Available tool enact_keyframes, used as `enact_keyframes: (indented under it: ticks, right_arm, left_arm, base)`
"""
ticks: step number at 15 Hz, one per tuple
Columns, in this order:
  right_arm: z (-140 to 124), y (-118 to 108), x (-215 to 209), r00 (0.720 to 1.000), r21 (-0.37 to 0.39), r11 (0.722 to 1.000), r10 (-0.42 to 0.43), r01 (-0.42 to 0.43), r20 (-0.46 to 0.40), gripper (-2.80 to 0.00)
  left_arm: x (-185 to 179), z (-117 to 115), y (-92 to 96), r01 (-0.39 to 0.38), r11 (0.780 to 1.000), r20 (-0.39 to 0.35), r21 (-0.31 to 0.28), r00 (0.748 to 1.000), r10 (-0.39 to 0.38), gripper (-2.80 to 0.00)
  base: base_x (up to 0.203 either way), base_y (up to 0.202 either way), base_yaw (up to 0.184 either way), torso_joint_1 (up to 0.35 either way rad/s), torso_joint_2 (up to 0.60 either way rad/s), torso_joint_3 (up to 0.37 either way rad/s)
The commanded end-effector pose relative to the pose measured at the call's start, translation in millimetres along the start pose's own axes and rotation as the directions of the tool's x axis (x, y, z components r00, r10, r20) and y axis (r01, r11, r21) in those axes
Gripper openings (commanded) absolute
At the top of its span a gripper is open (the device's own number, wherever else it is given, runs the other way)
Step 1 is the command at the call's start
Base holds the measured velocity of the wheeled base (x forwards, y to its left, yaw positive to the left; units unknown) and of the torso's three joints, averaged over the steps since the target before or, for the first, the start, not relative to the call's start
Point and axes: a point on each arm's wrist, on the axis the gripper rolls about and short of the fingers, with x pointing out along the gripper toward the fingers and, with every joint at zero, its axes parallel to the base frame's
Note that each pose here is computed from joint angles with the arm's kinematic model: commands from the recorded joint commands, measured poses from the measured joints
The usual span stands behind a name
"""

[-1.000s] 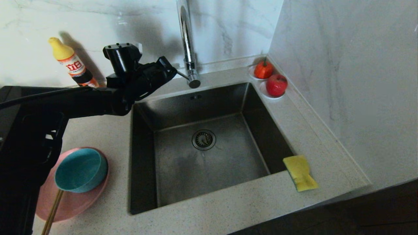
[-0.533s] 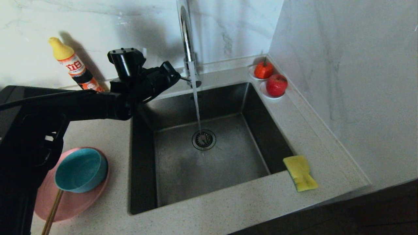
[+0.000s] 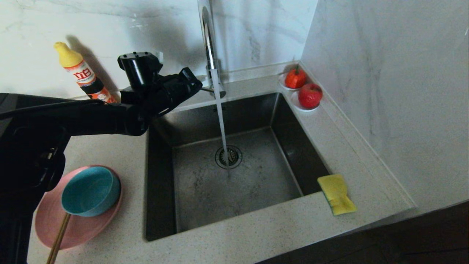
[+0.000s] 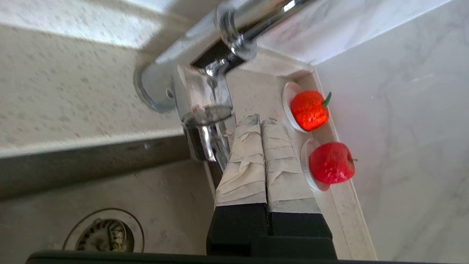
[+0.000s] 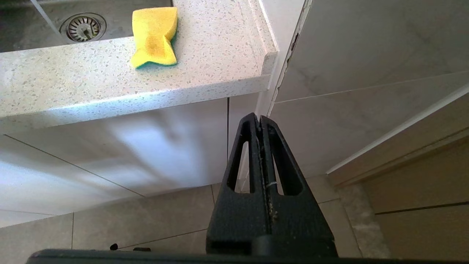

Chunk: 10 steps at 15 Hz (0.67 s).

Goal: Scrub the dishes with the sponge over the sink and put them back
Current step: Turn on the faucet, then rinse the chopsticks

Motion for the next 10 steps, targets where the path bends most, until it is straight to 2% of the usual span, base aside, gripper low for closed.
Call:
enact_keyframes:
  ticks: [1,4,8,10]
  right_arm:
    - [0.0,0.0,0.1,1.0,0.0,1.0,0.0,0.0,-0.001,-2.8]
    - [-0.4,0.0,0.2,1.0,0.0,1.0,0.0,0.0,-0.002,-2.8]
    - [0.0,0.0,0.1,1.0,0.0,1.0,0.0,0.0,-0.001,-2.8]
    - [0.1,0.0,0.1,1.0,0.0,1.0,0.0,0.0,-0.001,-2.8]
  left_arm:
    - [-4.4,13.6,6.8,-0.013,1.0,0.033,0.006,0.999,0.012,-2.8]
    - [-15.5,38.0,4.8,-0.029,0.999,0.087,0.022,0.996,0.027,-2.8]
    - [-55.9,79.6,-41.3,-0.038,0.998,0.143,0.043,0.989,0.032,-2.8]
    - [-84.4,86.3,-59.7,-0.065,0.994,0.131,0.09,0.99,0.052,-2.8]
  base:
    - [0.0,0.0,0.0,0.0,0.0,0.0]
    - [0.0,0.0,0.0,0.0,0.0,0.0]
    - [0.0,0.0,0.0,0.0,0.0,0.0]
    - [0.0,0.0,0.0,0.0,0.0,0.0]
